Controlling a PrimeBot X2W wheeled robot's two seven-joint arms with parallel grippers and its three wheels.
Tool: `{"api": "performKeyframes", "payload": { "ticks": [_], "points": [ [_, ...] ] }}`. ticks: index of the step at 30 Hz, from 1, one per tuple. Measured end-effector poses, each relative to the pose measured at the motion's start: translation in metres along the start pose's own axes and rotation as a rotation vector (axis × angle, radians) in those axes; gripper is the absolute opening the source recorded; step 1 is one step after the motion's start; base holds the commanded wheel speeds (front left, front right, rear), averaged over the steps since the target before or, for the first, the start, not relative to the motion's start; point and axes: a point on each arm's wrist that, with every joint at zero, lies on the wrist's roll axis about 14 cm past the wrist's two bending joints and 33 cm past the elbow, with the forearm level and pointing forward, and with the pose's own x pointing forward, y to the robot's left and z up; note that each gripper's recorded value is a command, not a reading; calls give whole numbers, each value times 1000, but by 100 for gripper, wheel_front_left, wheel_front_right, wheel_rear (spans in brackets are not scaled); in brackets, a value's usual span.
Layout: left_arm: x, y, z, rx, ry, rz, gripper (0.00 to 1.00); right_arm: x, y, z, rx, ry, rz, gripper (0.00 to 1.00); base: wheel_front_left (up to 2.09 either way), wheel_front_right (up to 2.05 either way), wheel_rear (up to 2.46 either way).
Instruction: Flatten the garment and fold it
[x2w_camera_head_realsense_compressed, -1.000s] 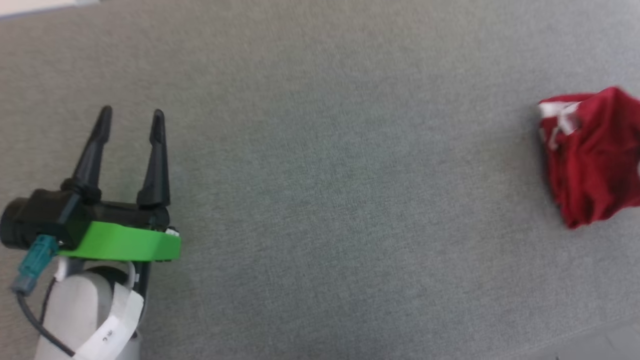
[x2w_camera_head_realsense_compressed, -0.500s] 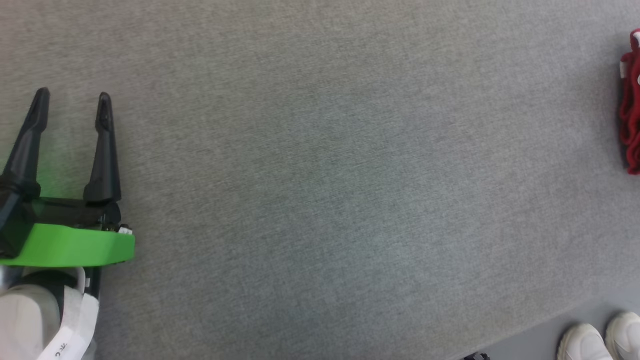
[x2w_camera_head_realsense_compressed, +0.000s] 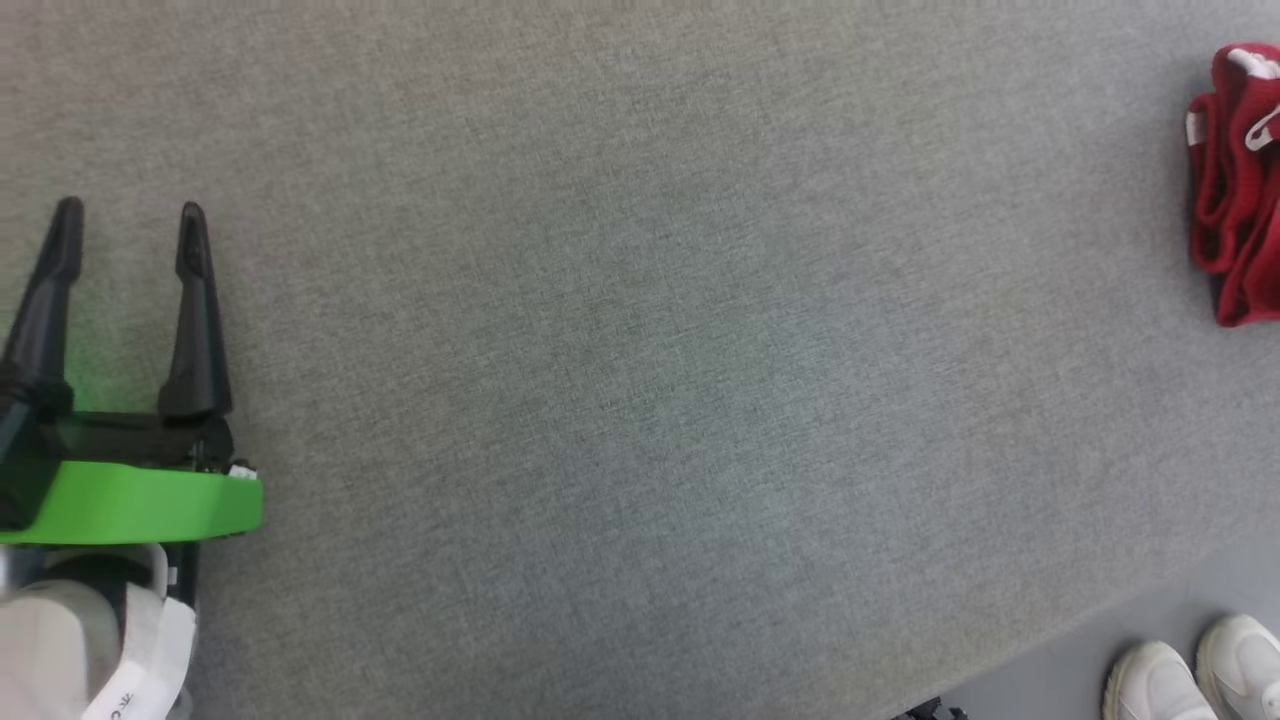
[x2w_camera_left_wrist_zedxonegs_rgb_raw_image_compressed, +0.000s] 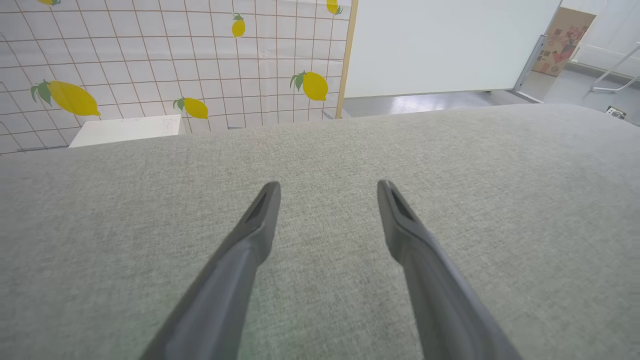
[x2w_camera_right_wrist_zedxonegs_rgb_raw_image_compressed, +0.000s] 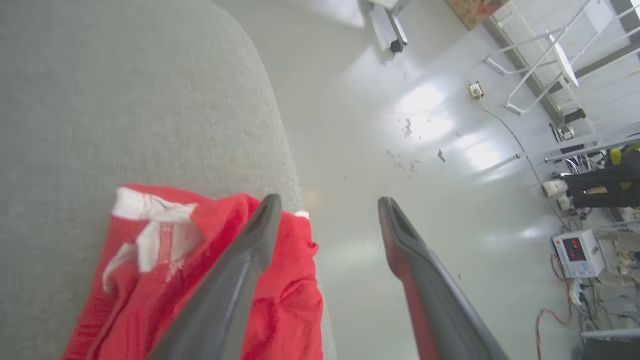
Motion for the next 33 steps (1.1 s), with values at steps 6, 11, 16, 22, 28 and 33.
{"api": "performKeyframes", "payload": {
  "ticks": [6,11,16,22,28,33],
  "points": [
    [-9,0,17,-33,-53,49,100,-25,7,97,107,-355,69,100,0,0,0],
    [-24,1,40,-62,-123,109,100,-74,24,168,204,-650,150,100,0,0,0],
    [-43,5,65,-83,-186,172,100,-129,39,216,346,-896,219,100,0,0,0],
    [-74,19,99,-80,-266,259,100,-181,72,225,521,-1047,310,100,0,0,0],
    [-110,34,121,-49,-306,337,100,-220,114,211,655,-1102,389,100,0,0,0],
    [-152,41,130,9,-307,401,100,-233,155,162,728,-977,474,100,0,0,0]
  ]
}}
